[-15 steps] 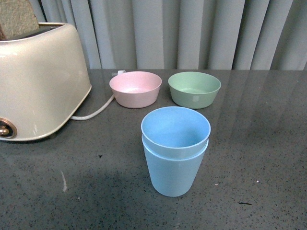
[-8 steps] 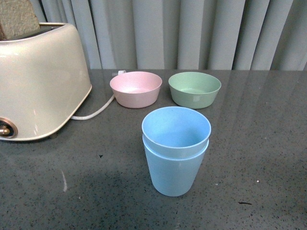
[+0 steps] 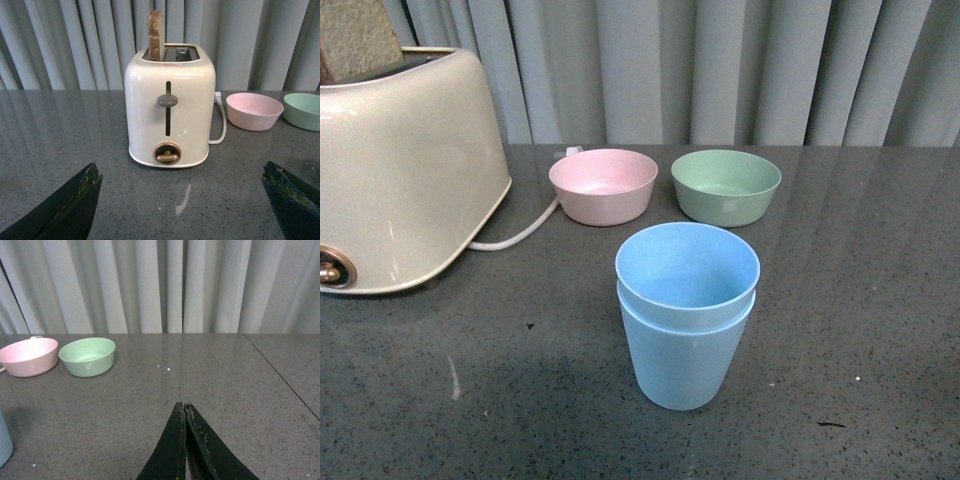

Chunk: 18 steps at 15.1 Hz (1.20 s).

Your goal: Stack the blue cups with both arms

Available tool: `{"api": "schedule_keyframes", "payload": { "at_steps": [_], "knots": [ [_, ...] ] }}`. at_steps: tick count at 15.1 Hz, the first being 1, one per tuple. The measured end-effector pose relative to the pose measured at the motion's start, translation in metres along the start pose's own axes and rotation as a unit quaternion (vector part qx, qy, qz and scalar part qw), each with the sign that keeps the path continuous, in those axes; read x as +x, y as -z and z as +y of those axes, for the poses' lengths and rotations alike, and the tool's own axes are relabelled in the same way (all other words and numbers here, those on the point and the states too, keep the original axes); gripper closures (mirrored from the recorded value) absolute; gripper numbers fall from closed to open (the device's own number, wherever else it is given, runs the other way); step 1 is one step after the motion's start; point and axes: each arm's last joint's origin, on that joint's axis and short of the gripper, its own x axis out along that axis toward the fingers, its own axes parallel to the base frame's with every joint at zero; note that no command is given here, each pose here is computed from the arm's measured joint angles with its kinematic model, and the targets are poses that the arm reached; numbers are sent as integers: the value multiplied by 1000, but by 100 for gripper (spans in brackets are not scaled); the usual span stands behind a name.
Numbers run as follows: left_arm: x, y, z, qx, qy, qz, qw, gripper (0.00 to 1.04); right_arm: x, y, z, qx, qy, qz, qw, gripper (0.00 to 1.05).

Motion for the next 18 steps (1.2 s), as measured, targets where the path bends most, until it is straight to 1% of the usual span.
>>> {"api": "schedule_keyframes", "payload": {
  "at_steps": [2,4,5,6,9,10,16,17,18],
  "knots": [
    [0,0,0,0,0,0,1000,7,-2,2,0,0,0,-4,1000,103],
    [0,0,0,0,0,0,1000,7,-6,5,0,0,0,12,1000,103],
    [0,0,0,0,0,0,1000,7,-10,13,0,0,0,12,1000,103],
    [0,0,0,0,0,0,1000,7,-13,10,0,-1,0,-14,1000,103],
    [0,0,0,0,0,0,1000,7,-13,12,0,-1,0,-6,1000,103],
    [0,0,0,0,0,0,1000,7,-13,11,0,-1,0,-6,1000,99],
    [0,0,0,0,0,0,1000,7,-13,11,0,-2,0,-6,1000,31],
    [0,0,0,0,0,0,1000,7,-13,11,0,-2,0,-6,1000,7],
    [0,0,0,0,0,0,1000,7,-13,11,0,-1,0,-6,1000,7]
  ]
}}
